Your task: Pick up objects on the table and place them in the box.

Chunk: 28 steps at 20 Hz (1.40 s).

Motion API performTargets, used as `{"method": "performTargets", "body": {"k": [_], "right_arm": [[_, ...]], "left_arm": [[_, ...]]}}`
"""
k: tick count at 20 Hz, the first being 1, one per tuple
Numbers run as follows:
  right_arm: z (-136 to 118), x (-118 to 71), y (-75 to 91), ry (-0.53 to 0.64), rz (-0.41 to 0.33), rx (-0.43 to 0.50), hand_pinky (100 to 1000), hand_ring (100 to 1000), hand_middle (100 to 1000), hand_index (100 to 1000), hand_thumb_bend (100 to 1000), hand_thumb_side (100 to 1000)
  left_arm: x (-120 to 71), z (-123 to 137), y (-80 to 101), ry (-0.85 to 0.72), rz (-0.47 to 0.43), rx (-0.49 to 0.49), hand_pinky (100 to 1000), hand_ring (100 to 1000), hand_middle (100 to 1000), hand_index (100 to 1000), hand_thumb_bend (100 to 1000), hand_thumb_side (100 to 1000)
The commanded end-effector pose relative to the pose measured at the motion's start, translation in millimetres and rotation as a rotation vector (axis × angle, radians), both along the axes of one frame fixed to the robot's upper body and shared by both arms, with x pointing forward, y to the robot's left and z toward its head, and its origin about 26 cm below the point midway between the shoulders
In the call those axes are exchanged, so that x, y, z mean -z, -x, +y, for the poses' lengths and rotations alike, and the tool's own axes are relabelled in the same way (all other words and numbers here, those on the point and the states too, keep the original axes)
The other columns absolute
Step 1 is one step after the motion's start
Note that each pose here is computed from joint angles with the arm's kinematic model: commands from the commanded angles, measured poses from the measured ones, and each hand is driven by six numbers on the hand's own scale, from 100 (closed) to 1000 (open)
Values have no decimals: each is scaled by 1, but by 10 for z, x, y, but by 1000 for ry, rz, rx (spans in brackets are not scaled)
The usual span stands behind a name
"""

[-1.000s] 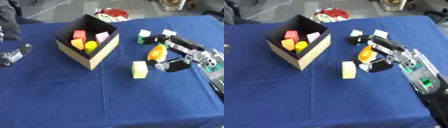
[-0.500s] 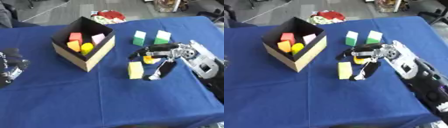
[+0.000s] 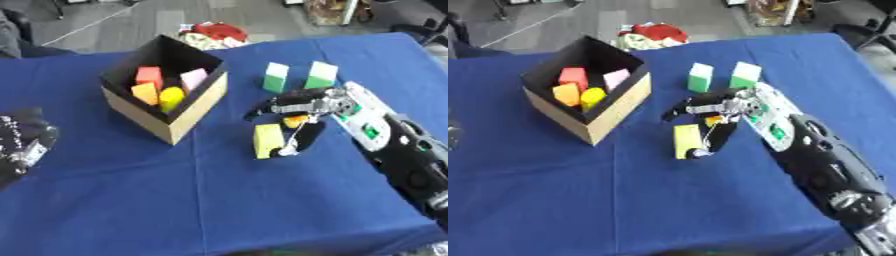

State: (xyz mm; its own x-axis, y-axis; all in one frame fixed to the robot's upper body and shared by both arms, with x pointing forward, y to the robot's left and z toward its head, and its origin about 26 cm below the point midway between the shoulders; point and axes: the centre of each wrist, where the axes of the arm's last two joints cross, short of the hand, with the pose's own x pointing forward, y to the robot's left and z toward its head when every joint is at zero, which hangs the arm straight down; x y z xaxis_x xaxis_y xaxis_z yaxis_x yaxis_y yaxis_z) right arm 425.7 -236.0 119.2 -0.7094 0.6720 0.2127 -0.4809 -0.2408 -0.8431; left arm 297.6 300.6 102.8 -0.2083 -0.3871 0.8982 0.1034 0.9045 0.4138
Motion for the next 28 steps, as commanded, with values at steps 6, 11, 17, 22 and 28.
{"method": "performTargets", "body": {"k": [6, 11, 17, 22, 28], "right_arm": [[-164, -39, -82, -43, -163, 84, 862, 767, 583, 854, 315, 149], [41, -405, -150, -191, -289, 67, 804, 634, 420, 685, 201, 100], [382, -943, -347, -388, -428, 144, 804, 624, 435, 697, 165, 100], [561, -796, -512, -429, -409, 294, 810, 648, 511, 754, 141, 100], [787, -278, -576, -353, -305, 432, 845, 760, 743, 920, 280, 330]], "left_arm": [[-32, 7, 6, -7, -9, 2, 767, 628, 640, 817, 578, 525], [38, -54, 26, 26, 6, 14, 767, 627, 638, 819, 576, 529], [94, -155, 34, 48, -1, 58, 769, 628, 640, 826, 581, 536], [109, -267, 12, 76, -10, 101, 769, 628, 638, 826, 572, 540], [100, -358, -13, 92, -11, 135, 768, 628, 638, 827, 523, 555]]}}
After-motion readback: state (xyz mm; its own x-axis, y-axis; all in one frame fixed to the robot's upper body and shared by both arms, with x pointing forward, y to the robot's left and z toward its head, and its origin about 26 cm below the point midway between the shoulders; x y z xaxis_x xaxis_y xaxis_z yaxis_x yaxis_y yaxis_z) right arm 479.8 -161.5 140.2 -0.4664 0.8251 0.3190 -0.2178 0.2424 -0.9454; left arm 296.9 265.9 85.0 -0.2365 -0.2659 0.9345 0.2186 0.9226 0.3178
